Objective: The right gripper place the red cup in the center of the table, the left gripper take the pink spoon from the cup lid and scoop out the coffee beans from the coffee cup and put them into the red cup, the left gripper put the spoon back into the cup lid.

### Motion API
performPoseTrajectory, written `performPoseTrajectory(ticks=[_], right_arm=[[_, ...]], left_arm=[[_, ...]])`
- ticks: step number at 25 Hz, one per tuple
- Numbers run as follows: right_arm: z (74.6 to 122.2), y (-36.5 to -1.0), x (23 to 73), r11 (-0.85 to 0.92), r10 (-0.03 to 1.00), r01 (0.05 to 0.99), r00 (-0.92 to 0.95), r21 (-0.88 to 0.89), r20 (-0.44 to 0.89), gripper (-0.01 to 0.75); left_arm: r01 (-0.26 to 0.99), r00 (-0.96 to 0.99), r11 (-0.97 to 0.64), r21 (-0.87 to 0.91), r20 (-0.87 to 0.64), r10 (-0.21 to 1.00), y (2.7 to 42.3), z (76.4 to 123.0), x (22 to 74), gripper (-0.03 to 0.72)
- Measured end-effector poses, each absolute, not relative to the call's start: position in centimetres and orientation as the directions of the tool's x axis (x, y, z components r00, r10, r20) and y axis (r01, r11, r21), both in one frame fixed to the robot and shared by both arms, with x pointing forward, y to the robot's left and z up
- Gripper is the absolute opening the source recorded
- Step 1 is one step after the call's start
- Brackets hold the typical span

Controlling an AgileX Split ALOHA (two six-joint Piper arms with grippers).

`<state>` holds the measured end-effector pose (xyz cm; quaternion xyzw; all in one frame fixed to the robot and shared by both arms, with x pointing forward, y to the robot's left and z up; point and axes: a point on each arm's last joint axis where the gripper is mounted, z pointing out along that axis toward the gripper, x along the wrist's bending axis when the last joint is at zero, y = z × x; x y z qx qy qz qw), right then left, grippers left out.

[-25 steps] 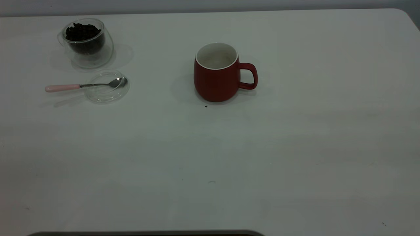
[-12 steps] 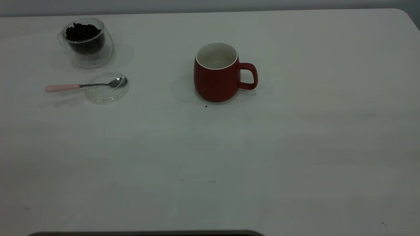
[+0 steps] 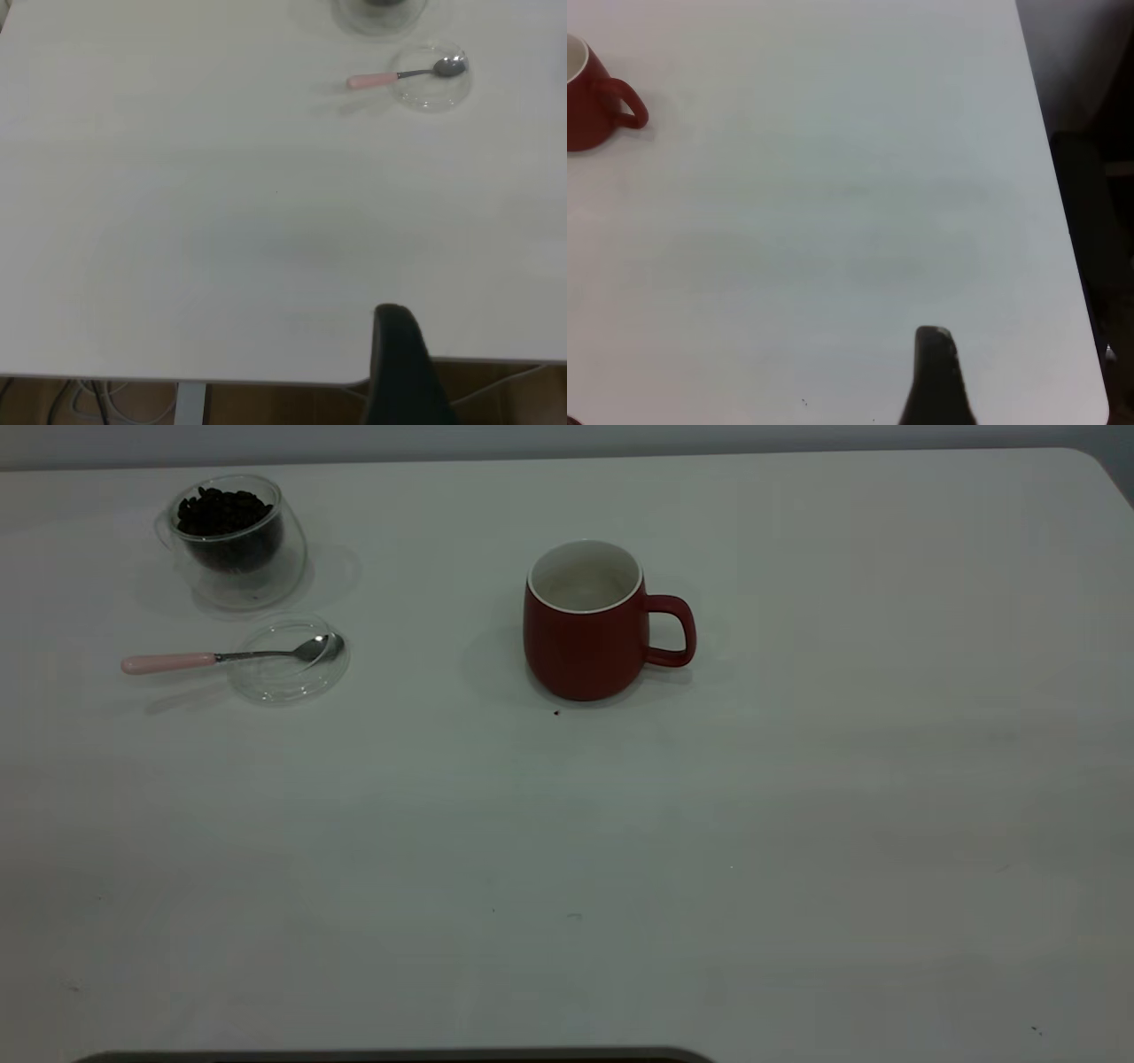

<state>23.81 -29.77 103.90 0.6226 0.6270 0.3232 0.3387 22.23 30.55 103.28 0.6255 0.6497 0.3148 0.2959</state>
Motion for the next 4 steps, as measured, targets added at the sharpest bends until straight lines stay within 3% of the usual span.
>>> performPoseTrajectory(ticks=[4], right_arm=[[103.9,-29.77,23.81,0.016,1.0,0.562,0.005,0.827,-0.022,0.588]], left_arm=[[0.626,-0.043,0.02,0.779,0.009,0.999,30.55,103.28,22.23,0.505]])
